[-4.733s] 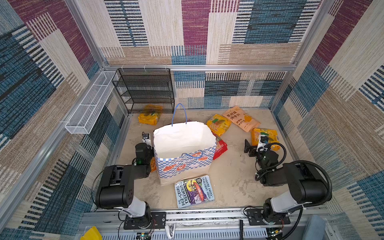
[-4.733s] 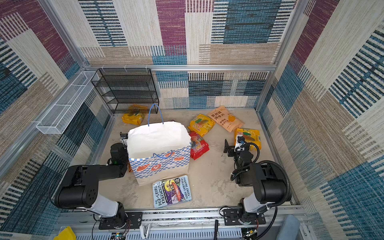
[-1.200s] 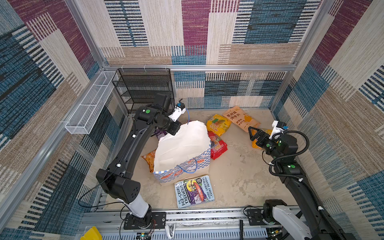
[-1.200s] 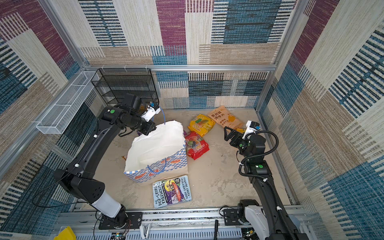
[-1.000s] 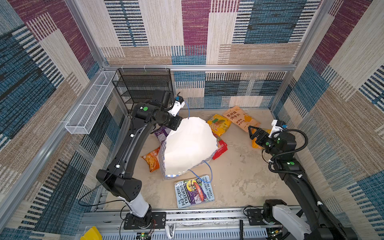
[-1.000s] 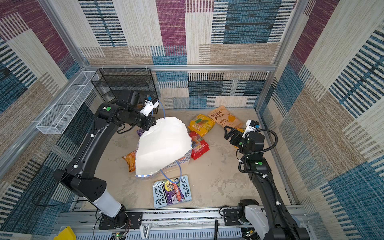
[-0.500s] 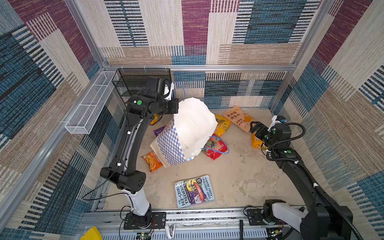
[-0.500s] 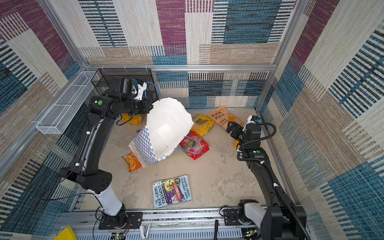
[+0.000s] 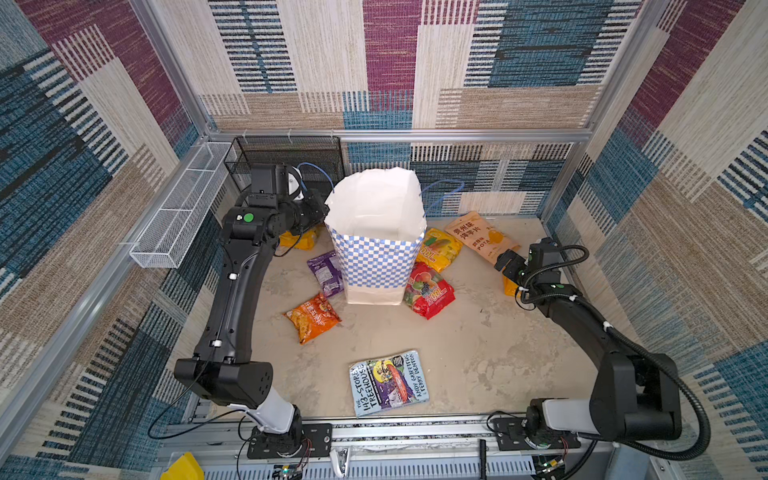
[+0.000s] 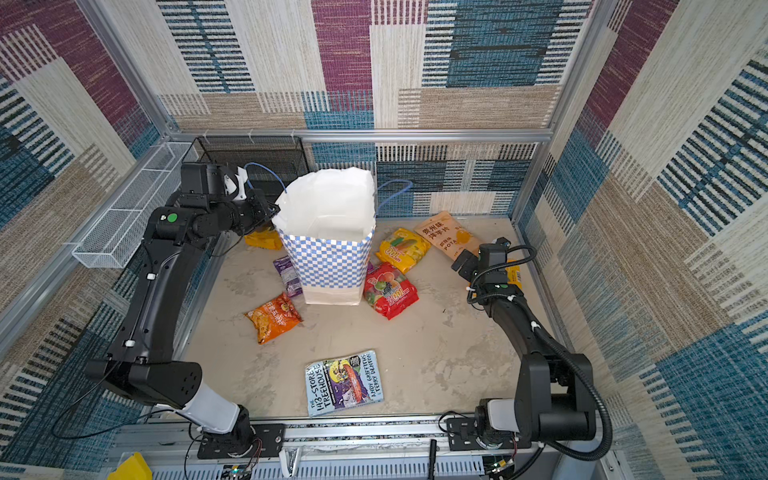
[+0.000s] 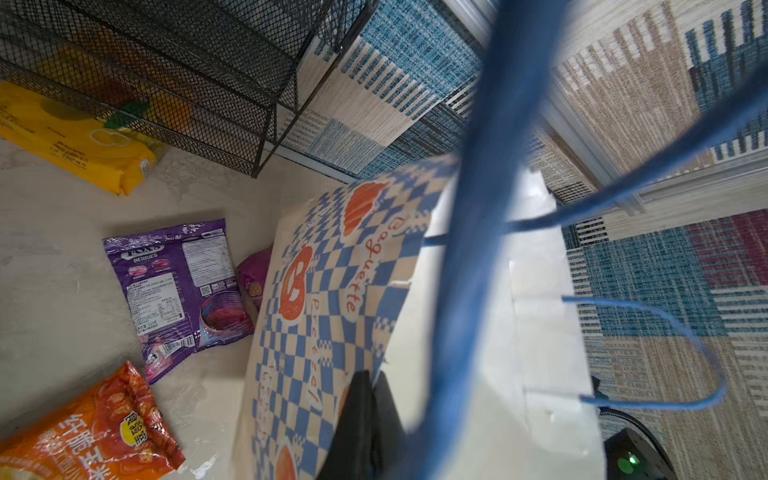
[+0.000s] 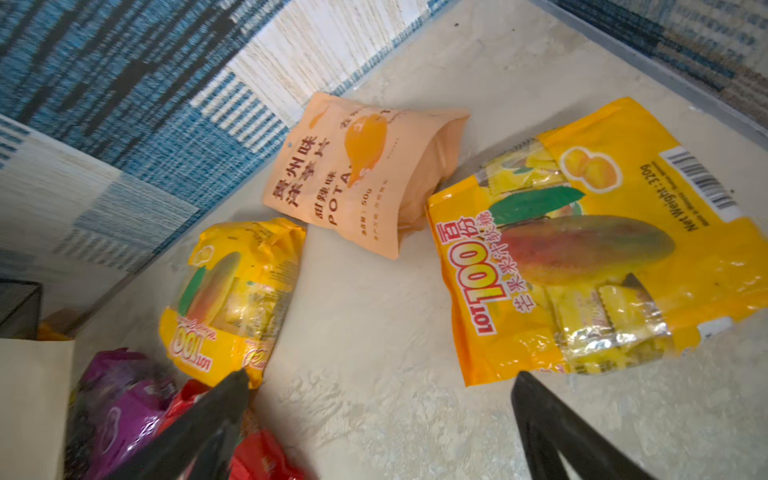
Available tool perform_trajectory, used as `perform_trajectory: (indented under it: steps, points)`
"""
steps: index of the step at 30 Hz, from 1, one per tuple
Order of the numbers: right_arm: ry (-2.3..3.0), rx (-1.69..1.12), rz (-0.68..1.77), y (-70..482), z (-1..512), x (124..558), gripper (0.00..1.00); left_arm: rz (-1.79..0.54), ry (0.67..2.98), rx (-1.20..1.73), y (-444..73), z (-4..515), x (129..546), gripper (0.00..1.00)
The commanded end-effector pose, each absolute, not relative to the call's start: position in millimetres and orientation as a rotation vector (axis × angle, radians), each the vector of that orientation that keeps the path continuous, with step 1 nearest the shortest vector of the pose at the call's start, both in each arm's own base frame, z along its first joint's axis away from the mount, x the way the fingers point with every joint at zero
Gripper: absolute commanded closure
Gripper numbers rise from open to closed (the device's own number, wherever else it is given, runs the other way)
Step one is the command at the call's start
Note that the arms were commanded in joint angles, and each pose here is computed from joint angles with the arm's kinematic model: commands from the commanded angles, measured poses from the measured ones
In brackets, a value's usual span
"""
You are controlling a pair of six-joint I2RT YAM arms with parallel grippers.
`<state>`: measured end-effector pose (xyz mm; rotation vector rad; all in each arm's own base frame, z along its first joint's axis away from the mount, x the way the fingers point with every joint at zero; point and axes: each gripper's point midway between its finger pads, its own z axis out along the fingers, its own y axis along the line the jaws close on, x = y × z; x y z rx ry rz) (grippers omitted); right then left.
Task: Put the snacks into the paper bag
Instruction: 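Grasp the blue handle with the left gripper and lift the bag upright, then grasp the yellow LOT100 mango bag with the right gripper and lift it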
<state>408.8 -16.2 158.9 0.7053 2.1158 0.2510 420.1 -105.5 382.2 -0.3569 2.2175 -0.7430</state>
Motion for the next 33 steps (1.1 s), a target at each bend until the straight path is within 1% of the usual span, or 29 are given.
perform_trajectory:
  steps: [1, 4, 7, 12, 17, 21, 25, 27, 30, 32, 33]
  points:
    - [2.116, 0.752, 0.135, -32.3, 147.6, 418.2, 0.0, -0.813, 2.23, -0.381, -113.2, 362.2, 419.2, 1.0]
    - [2.174, 0.776, 0.045, -41.2, 124.5, 426.9, 0.0, -0.811, 2.262, -0.367, -114.3, 343.3, 409.1, 1.0]
    - [2.245, 0.757, -0.019, -44.0, 101.9, 437.7, 0.01, -0.782, 2.248, -0.273, -118.9, 350.1, 397.8, 1.0]
    - [2.322, 0.764, -0.155, -56.2, 72.7, 445.1, 0.04, -0.656, 2.19, -0.126, -126.3, 368.9, 381.3, 1.0]
    - [2.366, 0.737, -0.146, -51.4, 57.2, 448.6, 0.14, -0.588, 2.167, -0.037, -136.0, 370.9, 368.6, 1.0]
    - [2.4, 0.73, -0.172, -51.8, 46.5, 446.6, 0.22, -0.596, 2.157, -0.017, -137.4, 361.6, 364.1, 1.0]
    - [2.418, 0.711, -0.209, -52.5, 44.5, 444.7, 0.34, -0.651, 2.13, 0.021, -144.2, 357.7, 356.1, 1.0]
    - [2.415, 0.705, -0.219, -53.6, 47.9, 443.4, 0.44, -0.655, 2.11, 0.029, -144.3, 359.2, 354.1, 1.0]
    - [2.398, 0.691, -0.221, -54.3, 54.5, 442.3, 0.61, -0.649, 2.092, 0.027, -142.0, 362.0, 351.6, 1.0]
    - [2.402, 0.686, -0.231, -55.2, 53.5, 441.5, 0.75, -0.667, 2.077, 0.041, -144.3, 365.7, 349.4, 1.0]
    - [2.409, 0.686, -0.233, -55.1, 51.7, 441.2, 0.79, -0.681, 2.07, 0.045, -145.7, 367.6, 348.3, 1.0]
